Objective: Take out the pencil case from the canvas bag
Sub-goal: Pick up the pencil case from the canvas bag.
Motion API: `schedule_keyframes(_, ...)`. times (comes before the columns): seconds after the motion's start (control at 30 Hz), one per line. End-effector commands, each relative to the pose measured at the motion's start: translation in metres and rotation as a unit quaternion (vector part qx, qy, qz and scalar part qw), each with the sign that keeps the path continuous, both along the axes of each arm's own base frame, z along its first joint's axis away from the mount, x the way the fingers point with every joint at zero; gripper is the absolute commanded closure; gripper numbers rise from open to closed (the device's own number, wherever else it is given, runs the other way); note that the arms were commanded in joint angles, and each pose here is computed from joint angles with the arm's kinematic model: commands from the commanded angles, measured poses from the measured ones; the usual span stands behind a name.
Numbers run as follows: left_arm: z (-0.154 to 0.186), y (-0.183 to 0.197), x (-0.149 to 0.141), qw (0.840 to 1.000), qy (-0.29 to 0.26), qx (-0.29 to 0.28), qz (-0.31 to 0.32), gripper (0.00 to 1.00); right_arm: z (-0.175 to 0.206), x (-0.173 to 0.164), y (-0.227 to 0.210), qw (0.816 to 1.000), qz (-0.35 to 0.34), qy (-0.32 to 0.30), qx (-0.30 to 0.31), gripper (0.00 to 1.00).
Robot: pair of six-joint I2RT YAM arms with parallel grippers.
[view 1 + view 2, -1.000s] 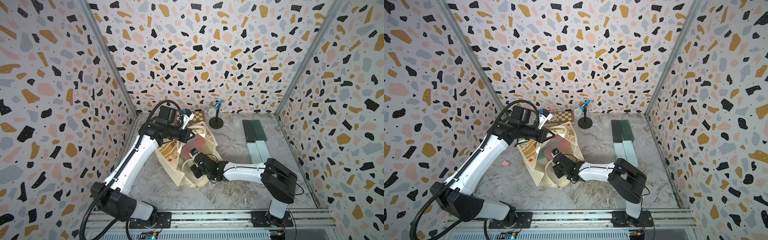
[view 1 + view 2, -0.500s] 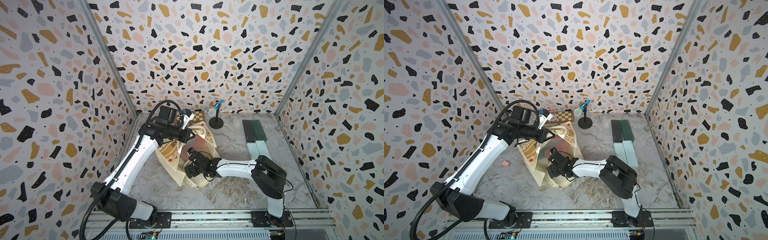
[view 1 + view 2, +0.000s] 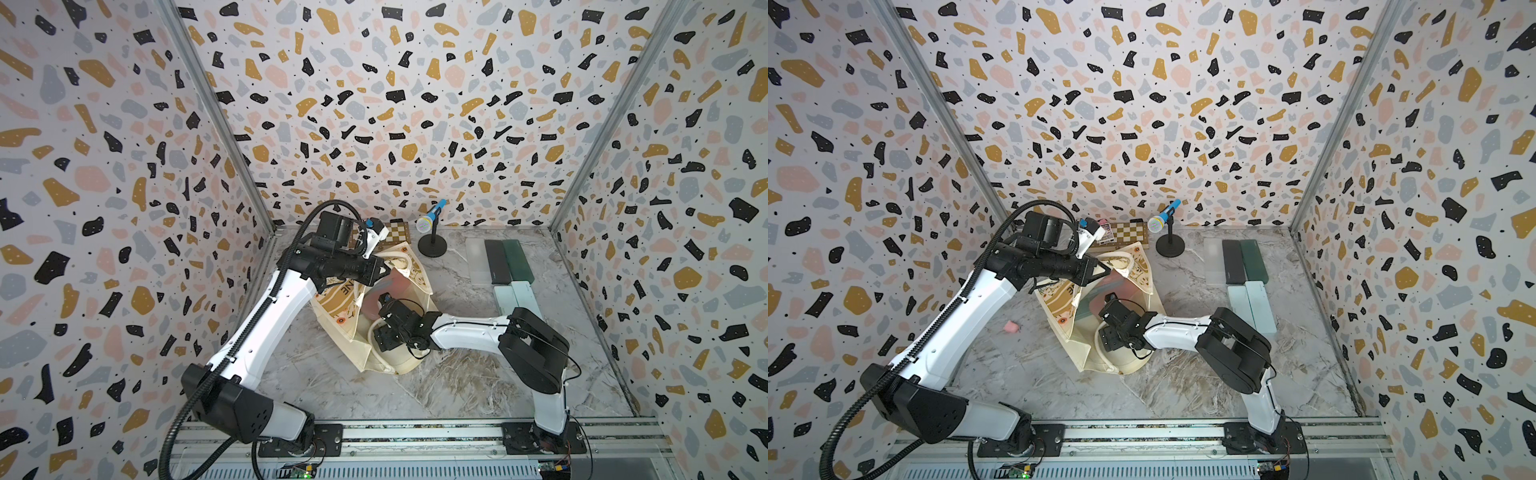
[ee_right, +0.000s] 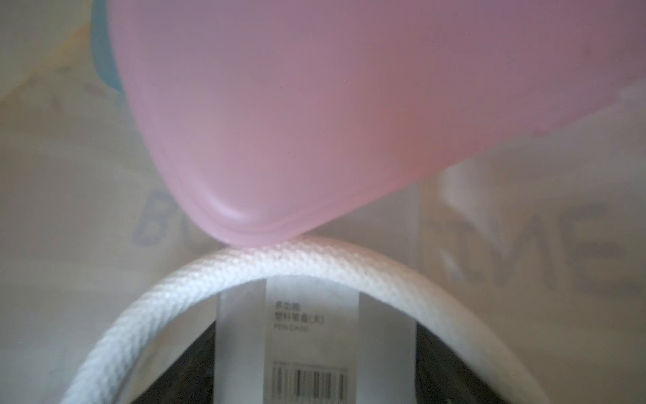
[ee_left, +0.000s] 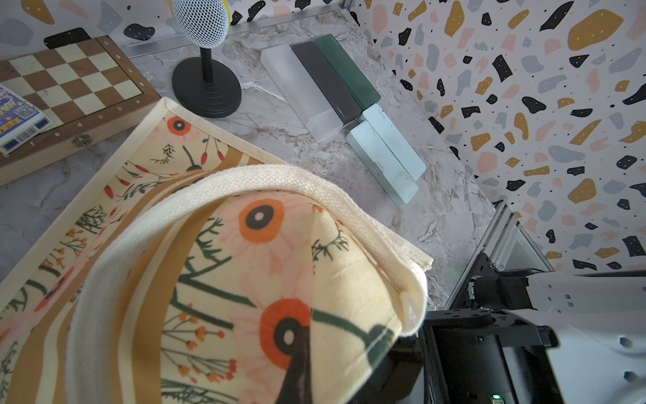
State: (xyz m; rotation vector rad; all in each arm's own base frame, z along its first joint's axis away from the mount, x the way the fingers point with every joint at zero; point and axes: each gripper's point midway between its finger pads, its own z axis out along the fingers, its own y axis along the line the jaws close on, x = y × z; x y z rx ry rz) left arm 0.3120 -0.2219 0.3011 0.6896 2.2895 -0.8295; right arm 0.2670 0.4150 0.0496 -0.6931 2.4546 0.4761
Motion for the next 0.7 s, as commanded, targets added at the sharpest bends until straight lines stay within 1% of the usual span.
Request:
schedule_keyframes(0.0,0.020,-0.004,0.003,0.999,-0.043,-0.019,-0.008,1.00,0.017,0.003,-0.006,1.000,-0.010,-0.007,0.003,0.24)
schedule_keyframes(0.13,0.018,-0.001,0.008,0.999,-0.045,-0.008,0.007,1.00,0.041,-0.002,-0.013,1.000,-0.005,-0.018,0.011,0.27)
schedule_keyframes(0.3,0.014,0.003,0.016,0.999,-0.041,0.000,0.031,1.00,0.059,-0.023,-0.019,1.000,0.021,-0.014,0.007,0.28)
schedule_keyframes(0.5,0.013,0.012,0.028,0.996,-0.041,0.017,0.078,1.00,0.071,-0.047,-0.027,0.999,0.043,0.009,0.012,0.29)
schedule_keyframes(0.67,0.018,0.022,0.039,0.988,-0.064,0.037,0.133,1.00,0.072,-0.057,-0.040,0.999,0.044,0.021,0.000,0.29)
